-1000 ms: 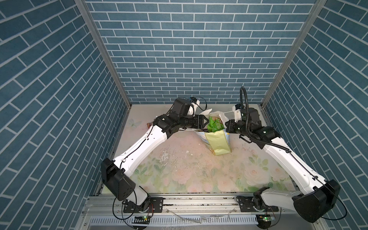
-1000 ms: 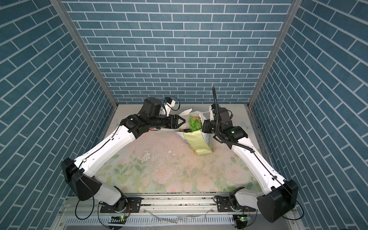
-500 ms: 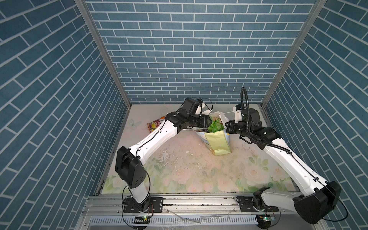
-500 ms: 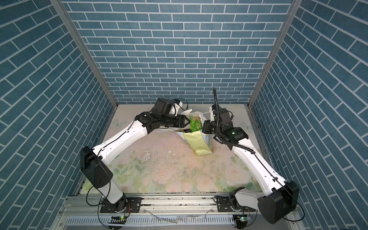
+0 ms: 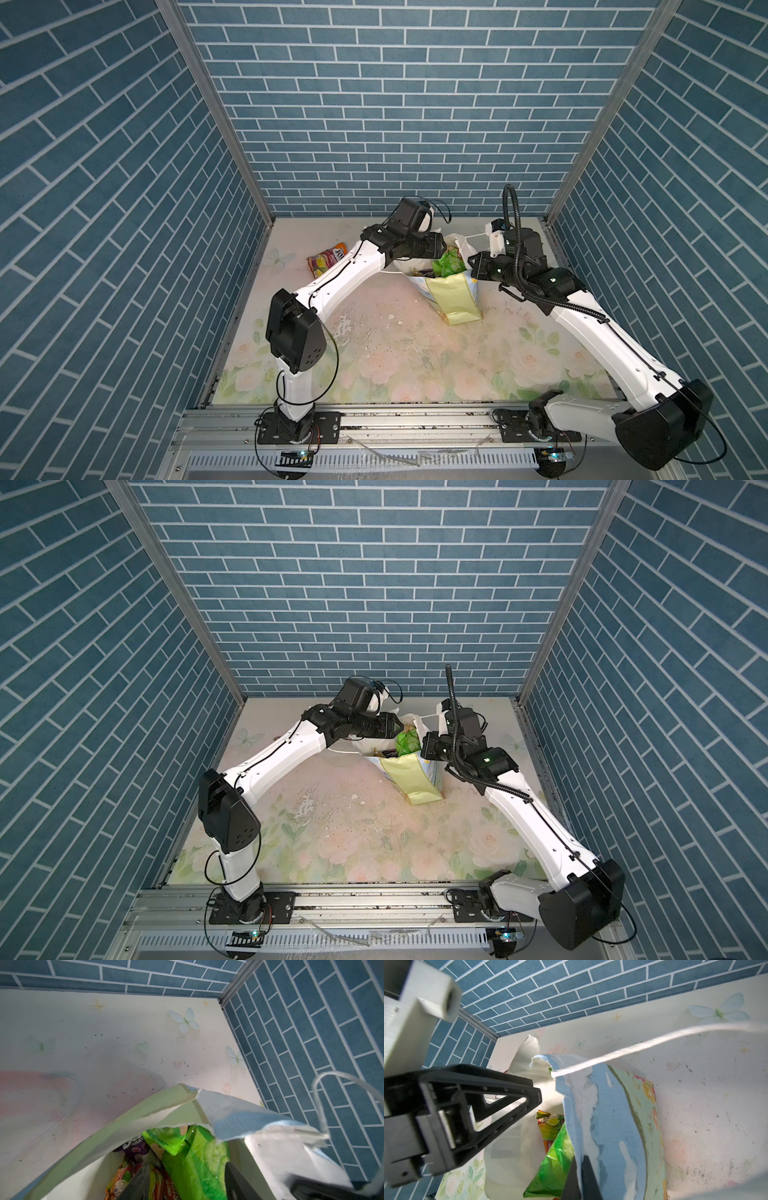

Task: Take the snacks out of the paper bag
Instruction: Pick up the snack from the paper bag.

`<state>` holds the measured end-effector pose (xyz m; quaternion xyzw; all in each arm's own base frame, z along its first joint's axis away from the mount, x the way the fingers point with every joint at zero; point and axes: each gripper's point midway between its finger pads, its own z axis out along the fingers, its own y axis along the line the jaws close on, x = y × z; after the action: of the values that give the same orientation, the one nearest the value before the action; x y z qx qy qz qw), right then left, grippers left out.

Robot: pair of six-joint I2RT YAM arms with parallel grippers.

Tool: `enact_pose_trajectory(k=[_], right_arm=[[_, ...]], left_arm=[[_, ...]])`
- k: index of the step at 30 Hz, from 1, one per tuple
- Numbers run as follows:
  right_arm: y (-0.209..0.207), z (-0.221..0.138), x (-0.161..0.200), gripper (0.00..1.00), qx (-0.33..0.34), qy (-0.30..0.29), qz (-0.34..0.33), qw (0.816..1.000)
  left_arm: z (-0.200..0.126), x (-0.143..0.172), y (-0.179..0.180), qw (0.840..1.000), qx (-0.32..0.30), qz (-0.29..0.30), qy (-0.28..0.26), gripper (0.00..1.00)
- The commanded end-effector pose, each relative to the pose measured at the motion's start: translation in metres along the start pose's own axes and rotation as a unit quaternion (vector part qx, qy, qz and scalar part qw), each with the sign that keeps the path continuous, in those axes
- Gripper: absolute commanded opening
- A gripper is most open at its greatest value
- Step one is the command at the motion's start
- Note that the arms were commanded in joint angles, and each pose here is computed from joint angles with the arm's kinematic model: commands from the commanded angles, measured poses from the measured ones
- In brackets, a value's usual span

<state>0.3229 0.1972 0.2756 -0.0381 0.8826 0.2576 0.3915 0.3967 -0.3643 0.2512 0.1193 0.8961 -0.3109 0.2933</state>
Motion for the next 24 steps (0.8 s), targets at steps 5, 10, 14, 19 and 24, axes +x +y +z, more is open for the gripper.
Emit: enact_pose_trajectory(k=[5, 10, 14, 19, 24], right_arm=[[0.02, -0.015, -0.018, 0.0, -0.041, -0.04, 0.006, 0.998], [0.02, -0.014, -0.018, 0.0, -0.042, -0.038, 0.007, 0.998], [0.021, -0.015, -0.018, 0.0, -0.043, -0.038, 0.007, 0.998], [0.021, -0.015, -0.018, 0.0, -0.043, -0.039, 0.008, 0.998], [0.021, -0.016, -0.016, 0.0, -0.041, -0.037, 0.009, 0.998]], left_arm=[[0.013, -0.001, 0.006, 1.0, -0.019, -0.004, 0.002, 0.62], [0.022, -0.001, 0.007, 1.0, -0.018, -0.008, 0.004, 0.6], [0.027, -0.001, 0.013, 0.999, -0.031, -0.011, 0.002, 0.58], [0.032, -0.002, 0.017, 0.999, -0.038, -0.012, -0.004, 0.54], [0.039, -0.001, 0.021, 0.999, -0.042, -0.014, -0.002, 0.49]])
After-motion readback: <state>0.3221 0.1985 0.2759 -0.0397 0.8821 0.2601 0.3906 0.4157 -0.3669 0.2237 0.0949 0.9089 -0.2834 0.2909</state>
